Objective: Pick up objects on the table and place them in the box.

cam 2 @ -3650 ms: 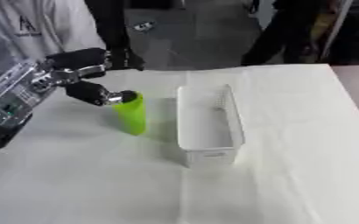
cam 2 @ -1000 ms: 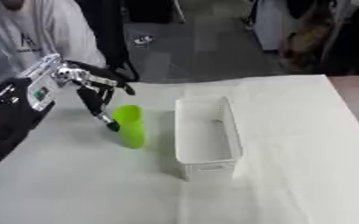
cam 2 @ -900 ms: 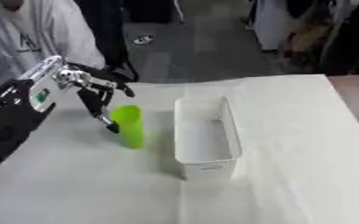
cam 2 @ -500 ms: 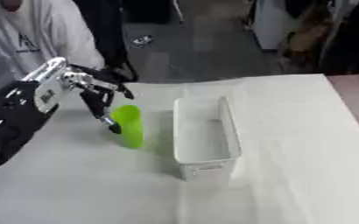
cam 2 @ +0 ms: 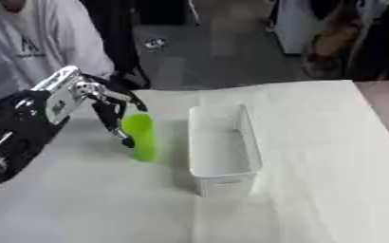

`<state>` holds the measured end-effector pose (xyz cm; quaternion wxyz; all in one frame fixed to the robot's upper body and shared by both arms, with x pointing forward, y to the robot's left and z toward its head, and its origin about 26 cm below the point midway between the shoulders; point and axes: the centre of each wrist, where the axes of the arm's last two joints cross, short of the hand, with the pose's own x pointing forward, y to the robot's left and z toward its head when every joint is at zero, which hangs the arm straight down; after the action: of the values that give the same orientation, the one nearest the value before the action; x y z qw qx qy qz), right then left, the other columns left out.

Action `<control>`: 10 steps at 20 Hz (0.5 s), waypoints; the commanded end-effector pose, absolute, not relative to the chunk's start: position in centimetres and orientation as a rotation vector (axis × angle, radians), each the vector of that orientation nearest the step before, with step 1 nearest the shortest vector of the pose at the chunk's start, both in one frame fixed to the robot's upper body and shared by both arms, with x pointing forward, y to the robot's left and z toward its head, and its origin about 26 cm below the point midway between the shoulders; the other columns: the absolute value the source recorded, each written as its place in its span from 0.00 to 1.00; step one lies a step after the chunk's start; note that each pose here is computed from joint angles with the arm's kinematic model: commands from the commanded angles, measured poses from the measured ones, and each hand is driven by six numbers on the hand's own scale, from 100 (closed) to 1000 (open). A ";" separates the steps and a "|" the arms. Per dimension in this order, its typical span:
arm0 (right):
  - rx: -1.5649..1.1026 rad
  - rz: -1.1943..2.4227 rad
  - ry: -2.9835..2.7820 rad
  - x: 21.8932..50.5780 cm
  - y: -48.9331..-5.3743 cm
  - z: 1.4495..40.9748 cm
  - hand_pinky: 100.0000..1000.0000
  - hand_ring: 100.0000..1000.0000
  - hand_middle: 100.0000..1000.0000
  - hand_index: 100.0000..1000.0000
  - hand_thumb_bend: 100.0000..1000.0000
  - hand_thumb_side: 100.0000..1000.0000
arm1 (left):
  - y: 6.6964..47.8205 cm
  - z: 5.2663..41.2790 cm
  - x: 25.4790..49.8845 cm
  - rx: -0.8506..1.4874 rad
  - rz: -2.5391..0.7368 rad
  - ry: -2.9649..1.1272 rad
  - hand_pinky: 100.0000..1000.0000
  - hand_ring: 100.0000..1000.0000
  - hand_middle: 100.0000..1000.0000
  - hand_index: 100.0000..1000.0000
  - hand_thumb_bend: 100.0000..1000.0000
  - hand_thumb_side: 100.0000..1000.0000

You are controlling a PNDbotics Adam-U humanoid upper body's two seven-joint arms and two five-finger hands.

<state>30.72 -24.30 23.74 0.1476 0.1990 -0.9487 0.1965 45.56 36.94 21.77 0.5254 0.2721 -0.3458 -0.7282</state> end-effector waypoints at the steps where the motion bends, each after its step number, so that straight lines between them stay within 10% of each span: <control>1: 0.578 0.581 -2.750 30.6 -24.2 24.6 0.23 0.39 0.49 0.63 0.07 0.58 | 37.1 23.3 45.6 0.660 -1.807 -0.803 0.45 0.51 0.90 1.00 0.91 0.52; 10: 0.581 0.585 -2.751 30.6 -24.2 24.7 0.23 0.39 0.49 0.63 0.07 0.58 | 37.0 23.4 45.8 0.683 -1.799 -0.780 0.40 0.46 0.89 0.99 0.91 0.54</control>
<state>30.74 -24.24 23.90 0.1466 0.1999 -0.9481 0.1993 45.72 36.77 21.60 0.5240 0.2826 -0.3306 -0.7323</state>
